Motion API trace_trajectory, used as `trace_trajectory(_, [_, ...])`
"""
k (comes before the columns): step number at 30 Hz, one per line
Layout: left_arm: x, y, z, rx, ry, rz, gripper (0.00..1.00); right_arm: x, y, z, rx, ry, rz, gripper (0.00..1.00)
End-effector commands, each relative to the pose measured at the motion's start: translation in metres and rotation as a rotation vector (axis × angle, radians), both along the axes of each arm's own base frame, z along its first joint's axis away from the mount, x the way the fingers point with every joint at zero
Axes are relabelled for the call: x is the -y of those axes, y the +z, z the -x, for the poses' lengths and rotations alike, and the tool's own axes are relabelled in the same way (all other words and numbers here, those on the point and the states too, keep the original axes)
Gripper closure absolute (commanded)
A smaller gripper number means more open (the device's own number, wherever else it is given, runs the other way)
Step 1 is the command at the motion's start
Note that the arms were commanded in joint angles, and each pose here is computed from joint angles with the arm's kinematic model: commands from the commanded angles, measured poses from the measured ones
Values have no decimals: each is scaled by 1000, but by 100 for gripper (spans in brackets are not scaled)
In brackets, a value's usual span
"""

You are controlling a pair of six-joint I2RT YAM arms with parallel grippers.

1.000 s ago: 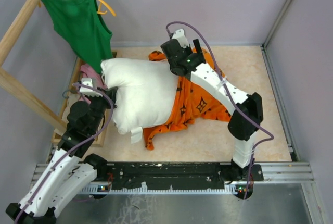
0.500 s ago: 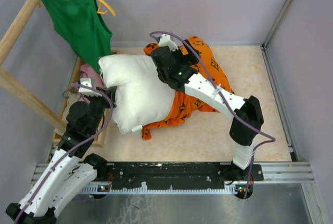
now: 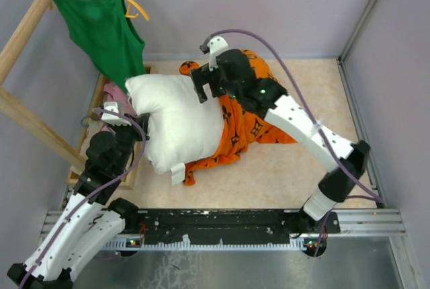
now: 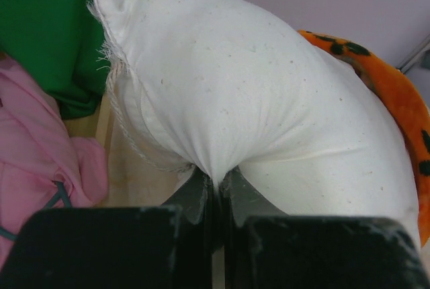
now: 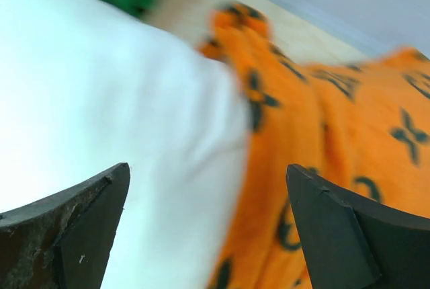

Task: Remove the pillowcase from the pillow
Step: Remove the pillow from the pillowcase.

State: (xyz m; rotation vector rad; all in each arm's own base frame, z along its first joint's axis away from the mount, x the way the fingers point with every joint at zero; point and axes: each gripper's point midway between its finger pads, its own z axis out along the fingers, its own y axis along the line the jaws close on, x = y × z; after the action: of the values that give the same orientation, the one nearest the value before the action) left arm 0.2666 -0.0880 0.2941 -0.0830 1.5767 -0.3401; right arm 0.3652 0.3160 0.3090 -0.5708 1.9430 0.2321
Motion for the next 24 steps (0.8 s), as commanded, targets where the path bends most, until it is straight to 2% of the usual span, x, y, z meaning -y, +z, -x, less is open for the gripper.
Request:
trace_trajectory(1, [-9, 47, 2, 151, 37, 69, 100, -48, 95, 97, -20, 500, -384, 1])
trace_trajectory(6, [-11, 47, 2, 151, 45, 68, 100, -9, 57, 97, -10, 324, -384, 1])
trace_trajectory(9, [-10, 47, 3, 152, 42, 70, 100, 17, 5, 98, -6, 193, -325, 1])
trace_trajectory(13, [-10, 45, 1, 149, 48, 67, 100, 17, -69, 140, -6, 178, -205, 1])
trace_trajectory(15, [-9, 44, -1, 144, 46, 62, 100, 8, -92, 163, -37, 187, -252, 1])
trace_trajectory(17, [-9, 43, -2, 140, 49, 59, 100, 1, -109, 177, -111, 178, -369, 1])
trace_trajectory(20, [-10, 44, -2, 142, 52, 59, 100, -1, -129, 181, -186, 105, -532, 1])
trace_trajectory(24, [-9, 43, -2, 139, 48, 59, 100, 1, -143, 168, -190, -8, -612, 1])
